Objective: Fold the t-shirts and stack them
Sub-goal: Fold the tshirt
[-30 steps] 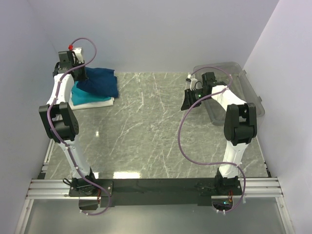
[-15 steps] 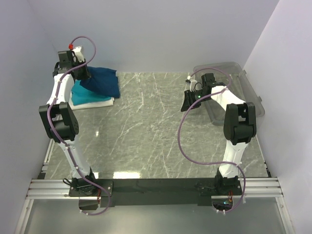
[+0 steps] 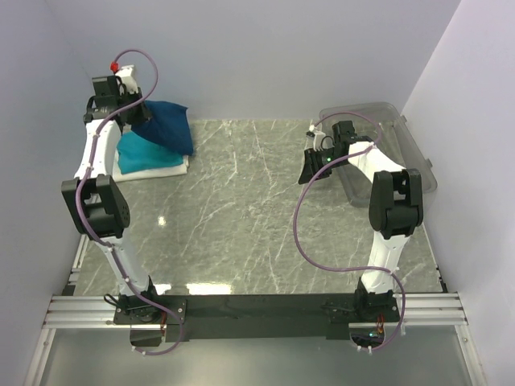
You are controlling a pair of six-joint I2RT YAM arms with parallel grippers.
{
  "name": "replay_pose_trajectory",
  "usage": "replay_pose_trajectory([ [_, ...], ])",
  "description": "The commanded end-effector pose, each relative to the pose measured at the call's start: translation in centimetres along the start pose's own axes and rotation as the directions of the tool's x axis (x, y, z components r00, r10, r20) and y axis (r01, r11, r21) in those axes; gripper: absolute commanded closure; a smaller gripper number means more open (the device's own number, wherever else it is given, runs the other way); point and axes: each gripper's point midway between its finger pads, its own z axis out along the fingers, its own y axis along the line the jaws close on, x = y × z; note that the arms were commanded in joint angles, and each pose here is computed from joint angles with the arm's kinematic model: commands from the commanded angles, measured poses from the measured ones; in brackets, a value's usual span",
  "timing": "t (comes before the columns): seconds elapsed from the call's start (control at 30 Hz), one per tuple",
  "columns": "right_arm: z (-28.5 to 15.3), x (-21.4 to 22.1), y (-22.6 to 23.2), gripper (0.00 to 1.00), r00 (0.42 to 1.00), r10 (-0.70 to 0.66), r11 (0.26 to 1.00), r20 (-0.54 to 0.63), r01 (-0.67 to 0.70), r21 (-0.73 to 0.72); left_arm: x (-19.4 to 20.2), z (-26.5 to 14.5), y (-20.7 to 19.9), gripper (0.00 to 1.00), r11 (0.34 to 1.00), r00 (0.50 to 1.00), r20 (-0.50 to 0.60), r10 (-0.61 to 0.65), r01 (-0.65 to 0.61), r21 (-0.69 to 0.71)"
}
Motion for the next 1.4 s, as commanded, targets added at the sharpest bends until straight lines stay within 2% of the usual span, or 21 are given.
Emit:
replay_pose_trajectory([
  [0.0,-0.1,-0.6,0.5,0.61,0.999,-0.027,1.000,0.019,0.027,-0.015,-7.1,-4.5,-2.0,1.00,0.997,0.978,0.196,0.064,-0.069,0.019],
  [0.1,-0.1,-0.7,0.5,0.61,0.999,-0.027,1.000,0.022,0.027,-0.014,-7.1,-4.7,-1.8,1.00,0.997,0.978,0.196,0.074,-0.076,0.002],
  [0.33,-0.3,-0.7,0.6,0.61,0.999,-0.033,0.999,0.025,0.034,-0.011,-3.7,-3.1,0.4,1.00,0.997,0.991,0.115,0.065,-0.061,-0.040],
  [0.53,-0.4,-0.6,0.6,0.61,0.999,-0.033,0.999,0.025,0.033,-0.010,-0.5,-1.6,3.8,1.00,0.996,0.999,0.047,0.007,-0.003,-0.090],
  [0.9,-0.3,-0.7,0.5,0.61,0.999,-0.034,0.999,0.023,0.034,-0.011,4.7,0.4,6.3,0.99,0.991,0.996,-0.058,-0.070,0.063,-0.116],
  [1.37,-0.2,-0.6,0.6,0.61,0.999,-0.035,0.999,0.016,0.036,-0.014,4.4,0.8,6.8,0.99,0.989,0.995,-0.051,-0.085,0.078,-0.126],
])
